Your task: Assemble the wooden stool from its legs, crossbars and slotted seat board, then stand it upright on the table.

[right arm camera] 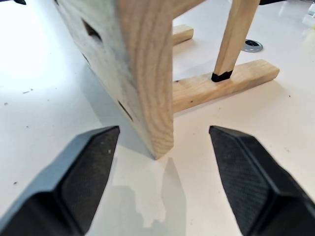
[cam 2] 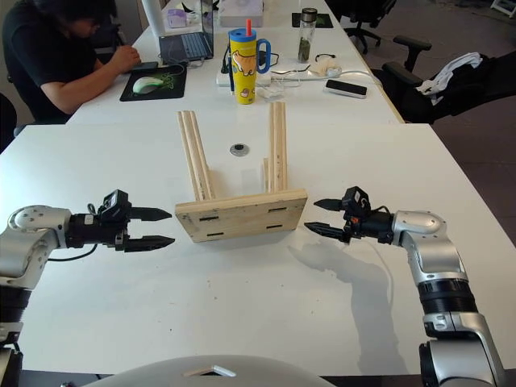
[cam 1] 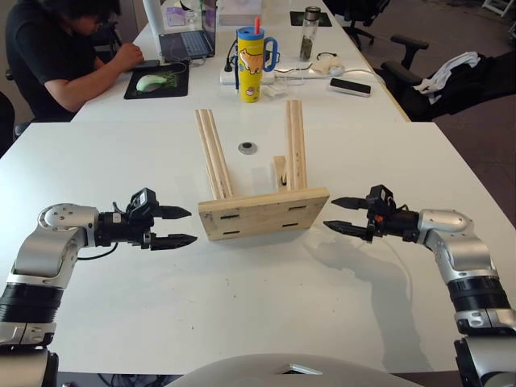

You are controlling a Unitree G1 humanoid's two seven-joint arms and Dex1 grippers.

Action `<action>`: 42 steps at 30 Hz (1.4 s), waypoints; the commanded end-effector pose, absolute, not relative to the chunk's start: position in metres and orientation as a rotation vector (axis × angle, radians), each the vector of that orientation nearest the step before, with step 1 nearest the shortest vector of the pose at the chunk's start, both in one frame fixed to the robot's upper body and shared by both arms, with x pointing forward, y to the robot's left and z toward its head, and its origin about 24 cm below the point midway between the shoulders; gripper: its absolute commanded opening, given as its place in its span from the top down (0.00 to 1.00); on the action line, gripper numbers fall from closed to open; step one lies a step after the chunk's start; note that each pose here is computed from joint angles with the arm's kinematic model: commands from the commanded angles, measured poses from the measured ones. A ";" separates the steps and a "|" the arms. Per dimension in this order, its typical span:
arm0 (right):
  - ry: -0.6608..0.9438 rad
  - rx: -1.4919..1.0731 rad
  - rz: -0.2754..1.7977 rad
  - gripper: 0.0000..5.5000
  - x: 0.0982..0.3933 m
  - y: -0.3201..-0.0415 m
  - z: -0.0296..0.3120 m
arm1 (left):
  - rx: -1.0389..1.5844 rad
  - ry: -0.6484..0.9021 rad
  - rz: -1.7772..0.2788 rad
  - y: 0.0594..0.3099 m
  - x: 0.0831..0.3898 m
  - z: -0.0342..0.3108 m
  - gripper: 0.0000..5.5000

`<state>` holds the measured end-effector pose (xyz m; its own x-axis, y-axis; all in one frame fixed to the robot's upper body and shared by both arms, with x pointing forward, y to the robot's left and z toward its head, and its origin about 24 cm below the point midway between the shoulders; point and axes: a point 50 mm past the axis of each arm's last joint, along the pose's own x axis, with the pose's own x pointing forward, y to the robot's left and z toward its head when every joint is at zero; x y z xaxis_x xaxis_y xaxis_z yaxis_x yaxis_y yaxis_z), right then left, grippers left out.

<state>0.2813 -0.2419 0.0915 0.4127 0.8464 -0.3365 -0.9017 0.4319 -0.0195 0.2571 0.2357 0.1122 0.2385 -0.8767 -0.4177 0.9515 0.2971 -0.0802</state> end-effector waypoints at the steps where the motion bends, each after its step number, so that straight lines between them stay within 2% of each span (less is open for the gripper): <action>1: 0.282 -0.234 1.187 0.39 0.289 -0.235 0.101 | 0.260 0.386 -1.301 0.224 0.271 0.117 0.36; 8: 0.298 -0.265 1.303 0.39 0.297 -0.214 0.107 | 0.289 0.414 -1.335 0.218 0.278 0.111 0.36; 11: 0.297 -0.274 1.313 0.44 0.298 -0.212 0.105 | 0.305 0.431 -1.328 0.221 0.283 0.108 0.43; 18: 0.276 -0.256 1.322 0.65 0.296 -0.210 0.104 | 0.241 0.439 -1.309 0.226 0.285 0.103 0.64; 21: 0.272 -0.254 1.344 0.70 0.295 -0.211 0.104 | 0.221 0.449 -1.339 0.224 0.281 0.103 0.72; 24: 0.273 -0.213 1.392 0.71 0.292 -0.209 0.112 | 0.193 0.453 -1.363 0.225 0.278 0.114 0.73; 27: 0.288 -0.135 1.446 0.71 0.285 -0.201 0.137 | 0.087 0.432 -1.424 0.226 0.272 0.146 0.73; 29: 0.383 -0.156 1.482 0.72 0.271 -0.193 0.157 | -0.002 0.436 -1.486 0.224 0.260 0.172 0.73; 32: 0.448 -0.045 1.565 0.72 0.248 -0.177 0.205 | -0.146 0.449 -1.597 0.217 0.235 0.212 0.73; 35: 0.541 0.106 1.708 0.72 0.224 -0.176 0.248 | -0.295 0.489 -1.693 0.216 0.221 0.251 0.73; 39: 0.595 0.296 1.796 0.72 0.228 -0.185 0.295 | -0.426 0.564 -1.694 0.219 0.231 0.286 0.74; 42: 0.644 0.504 1.814 0.73 0.247 -0.190 0.301 | -0.547 0.607 -1.620 0.223 0.250 0.289 0.74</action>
